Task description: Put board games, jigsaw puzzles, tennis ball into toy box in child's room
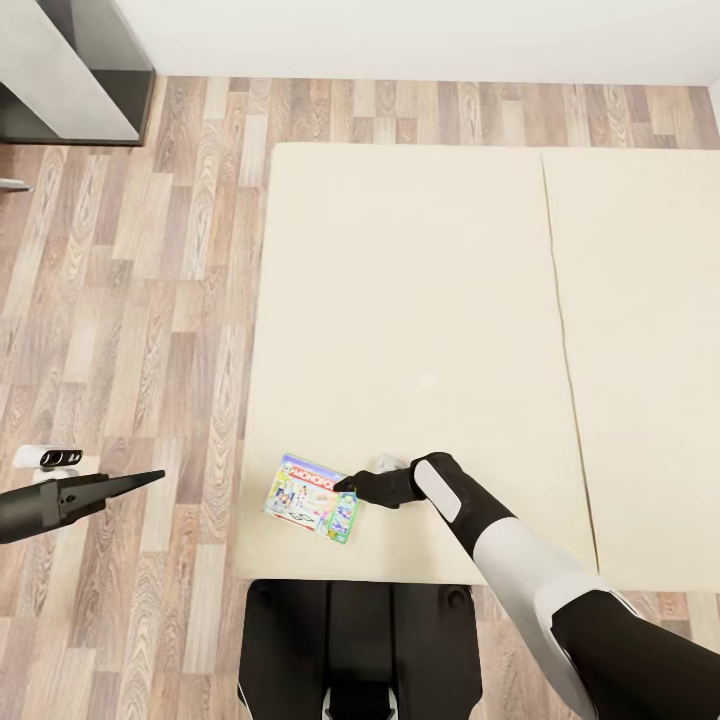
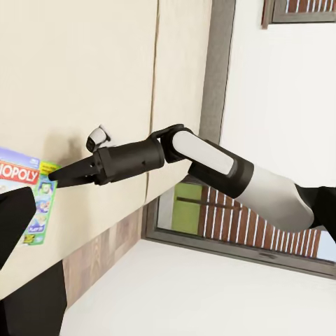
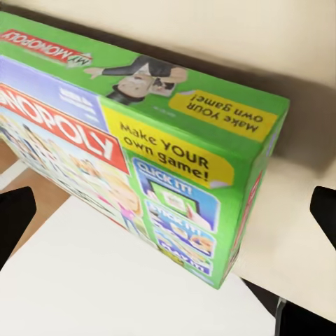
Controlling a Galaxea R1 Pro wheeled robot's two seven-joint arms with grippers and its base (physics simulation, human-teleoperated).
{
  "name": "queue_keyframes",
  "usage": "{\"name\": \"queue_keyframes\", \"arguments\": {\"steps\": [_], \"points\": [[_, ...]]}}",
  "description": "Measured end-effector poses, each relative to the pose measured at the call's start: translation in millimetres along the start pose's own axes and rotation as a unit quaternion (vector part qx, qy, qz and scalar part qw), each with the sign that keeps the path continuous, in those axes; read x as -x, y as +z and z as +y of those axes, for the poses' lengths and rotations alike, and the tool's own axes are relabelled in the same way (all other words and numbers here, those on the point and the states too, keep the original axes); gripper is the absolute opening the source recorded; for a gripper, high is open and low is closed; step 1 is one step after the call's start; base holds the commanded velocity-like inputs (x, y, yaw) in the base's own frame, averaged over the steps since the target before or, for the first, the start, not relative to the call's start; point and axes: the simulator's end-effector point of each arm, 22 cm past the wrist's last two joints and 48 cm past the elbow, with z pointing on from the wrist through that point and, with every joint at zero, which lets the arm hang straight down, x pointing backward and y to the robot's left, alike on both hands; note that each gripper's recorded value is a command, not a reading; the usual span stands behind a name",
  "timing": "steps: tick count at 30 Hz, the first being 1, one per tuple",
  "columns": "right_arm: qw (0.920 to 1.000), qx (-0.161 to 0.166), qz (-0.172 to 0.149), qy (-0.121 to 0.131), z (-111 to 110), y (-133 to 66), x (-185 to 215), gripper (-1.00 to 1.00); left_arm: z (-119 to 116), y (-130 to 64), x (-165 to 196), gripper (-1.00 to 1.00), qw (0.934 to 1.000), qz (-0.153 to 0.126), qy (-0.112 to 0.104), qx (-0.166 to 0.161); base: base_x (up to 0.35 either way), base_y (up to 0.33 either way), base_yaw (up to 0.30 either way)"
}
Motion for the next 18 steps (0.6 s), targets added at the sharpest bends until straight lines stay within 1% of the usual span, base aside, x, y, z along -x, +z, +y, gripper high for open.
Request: {"name": "queue_keyframes", "arguments": {"steps": [18], "points": [[1.0000, 0.000, 0.000, -0.001, 0.1, 0.3, -0.3, 1.00, 0.1, 0.0, 0.0, 1.00, 1.0000, 0.000, 0.000, 0.000, 0.000, 0.103, 0.000]]}}
